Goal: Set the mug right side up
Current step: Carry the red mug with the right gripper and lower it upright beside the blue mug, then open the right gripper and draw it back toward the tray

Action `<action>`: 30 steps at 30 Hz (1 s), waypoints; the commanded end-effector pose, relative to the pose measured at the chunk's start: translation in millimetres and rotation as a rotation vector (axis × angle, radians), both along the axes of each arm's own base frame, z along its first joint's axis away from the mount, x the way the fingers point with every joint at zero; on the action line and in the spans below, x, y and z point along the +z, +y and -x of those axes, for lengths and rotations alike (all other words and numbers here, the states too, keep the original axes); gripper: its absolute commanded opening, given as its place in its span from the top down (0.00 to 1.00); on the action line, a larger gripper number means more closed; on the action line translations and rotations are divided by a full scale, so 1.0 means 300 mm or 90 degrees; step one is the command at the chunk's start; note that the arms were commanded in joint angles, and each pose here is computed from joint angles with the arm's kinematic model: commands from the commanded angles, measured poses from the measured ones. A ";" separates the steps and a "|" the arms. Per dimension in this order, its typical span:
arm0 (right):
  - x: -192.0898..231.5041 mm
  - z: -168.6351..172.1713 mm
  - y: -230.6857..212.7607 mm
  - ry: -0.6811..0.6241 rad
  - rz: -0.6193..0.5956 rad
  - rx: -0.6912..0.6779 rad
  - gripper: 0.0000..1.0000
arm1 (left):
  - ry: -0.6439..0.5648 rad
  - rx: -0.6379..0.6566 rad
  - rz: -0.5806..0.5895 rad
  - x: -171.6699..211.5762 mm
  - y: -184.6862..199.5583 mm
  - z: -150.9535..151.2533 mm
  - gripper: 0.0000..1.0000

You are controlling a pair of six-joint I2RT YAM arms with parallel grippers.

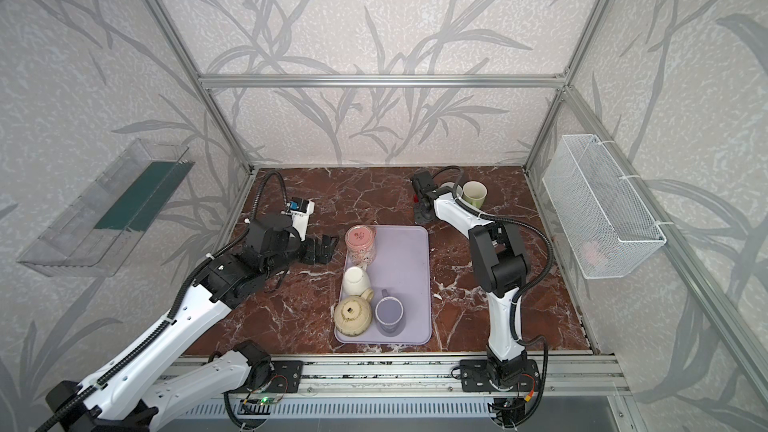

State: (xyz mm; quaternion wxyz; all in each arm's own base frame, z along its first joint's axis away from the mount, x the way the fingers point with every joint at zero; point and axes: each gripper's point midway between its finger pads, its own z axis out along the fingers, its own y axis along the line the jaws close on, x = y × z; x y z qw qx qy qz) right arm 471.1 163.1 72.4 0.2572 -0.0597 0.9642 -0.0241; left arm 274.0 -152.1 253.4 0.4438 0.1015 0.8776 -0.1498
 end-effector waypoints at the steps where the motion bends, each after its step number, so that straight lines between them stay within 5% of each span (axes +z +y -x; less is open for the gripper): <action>1: 0.091 -0.077 0.007 -0.061 -0.004 -0.008 1.00 | -0.019 -0.004 -0.004 0.016 0.006 0.001 0.01; 12: 0.028 -0.092 -0.001 -0.021 0.035 -0.004 1.00 | -0.020 -0.011 0.008 0.024 -0.004 0.007 0.01; 19: 0.020 -0.072 -0.008 -0.006 0.039 -0.003 0.64 | -0.007 -0.021 0.005 0.014 -0.014 0.009 0.01; 30: 0.184 0.013 -0.012 -0.071 0.024 0.027 0.48 | 0.039 -0.061 -0.014 -0.023 -0.052 0.017 0.04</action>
